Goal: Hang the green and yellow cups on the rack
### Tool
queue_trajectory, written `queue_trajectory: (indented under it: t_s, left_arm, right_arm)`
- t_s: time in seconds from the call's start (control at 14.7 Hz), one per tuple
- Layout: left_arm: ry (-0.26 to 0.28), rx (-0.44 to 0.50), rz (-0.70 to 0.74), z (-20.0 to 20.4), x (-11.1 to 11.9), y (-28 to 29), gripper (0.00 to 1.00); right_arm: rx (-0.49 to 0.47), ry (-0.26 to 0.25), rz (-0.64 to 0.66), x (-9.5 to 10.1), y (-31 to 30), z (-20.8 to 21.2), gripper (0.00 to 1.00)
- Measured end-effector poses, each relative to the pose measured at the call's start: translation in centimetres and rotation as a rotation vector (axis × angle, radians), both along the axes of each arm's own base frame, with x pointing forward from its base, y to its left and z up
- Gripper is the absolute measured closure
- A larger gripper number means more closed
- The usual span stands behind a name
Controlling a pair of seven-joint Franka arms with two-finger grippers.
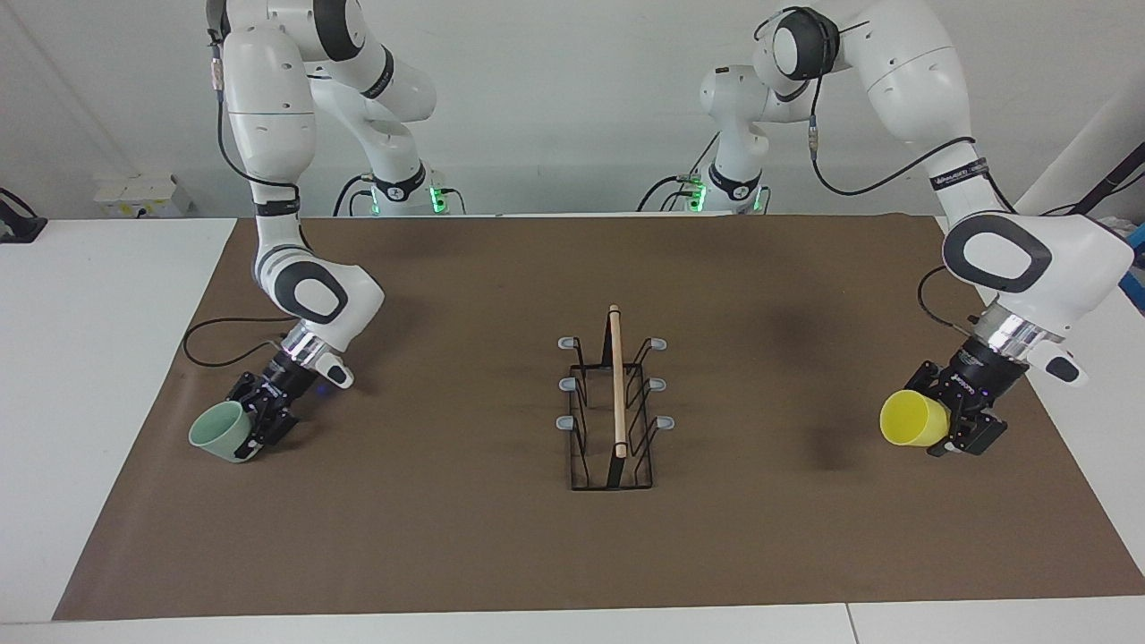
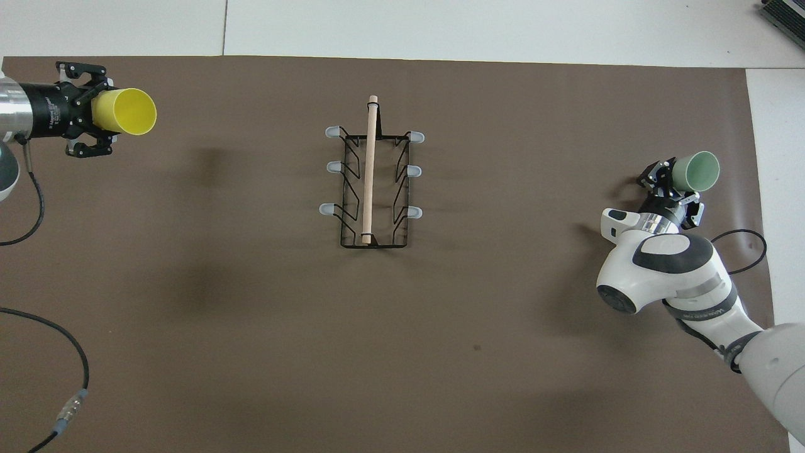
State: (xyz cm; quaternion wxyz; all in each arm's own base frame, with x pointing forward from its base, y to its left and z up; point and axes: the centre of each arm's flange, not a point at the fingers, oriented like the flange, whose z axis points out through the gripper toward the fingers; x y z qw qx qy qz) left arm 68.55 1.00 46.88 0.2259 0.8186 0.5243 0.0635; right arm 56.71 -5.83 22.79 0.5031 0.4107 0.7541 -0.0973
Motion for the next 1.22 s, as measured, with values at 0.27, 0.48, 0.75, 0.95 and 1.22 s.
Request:
queue_trajectory:
  t_s: [0.27, 0.48, 0.75, 0.95, 1.22]
  left_arm:
    - [-0.024, 0.114, -0.133, 2.7, -1.7, -4.1, 0.37]
    - [-0.043, 0.223, -0.269, 4.5, -4.2, -8.8, 0.37]
    - [-0.140, 0.308, -0.395, 5.7, -8.2, -14.7, 0.37]
    - [-0.227, 0.355, -0.470, 4.0, -10.7, -18.6, 0.37]
    - [-0.319, 0.434, -0.604, 1.6, -13.5, -23.5, 0.37]
  right_arm:
    - [0.199, 0.007, -0.022, -0.4, -1.0, 4.5, 0.31]
    - [0.250, -0.015, -0.019, -0.7, -0.2, 6.5, 0.31]
    - [0.233, 0.001, 0.002, -0.7, -0.3, 7.0, 0.31]
    - [0.213, -0.003, 0.024, 0.7, -1.5, 9.2, 0.31]
    - [0.155, 0.032, 0.020, 2.9, -0.9, 11.5, 0.31]
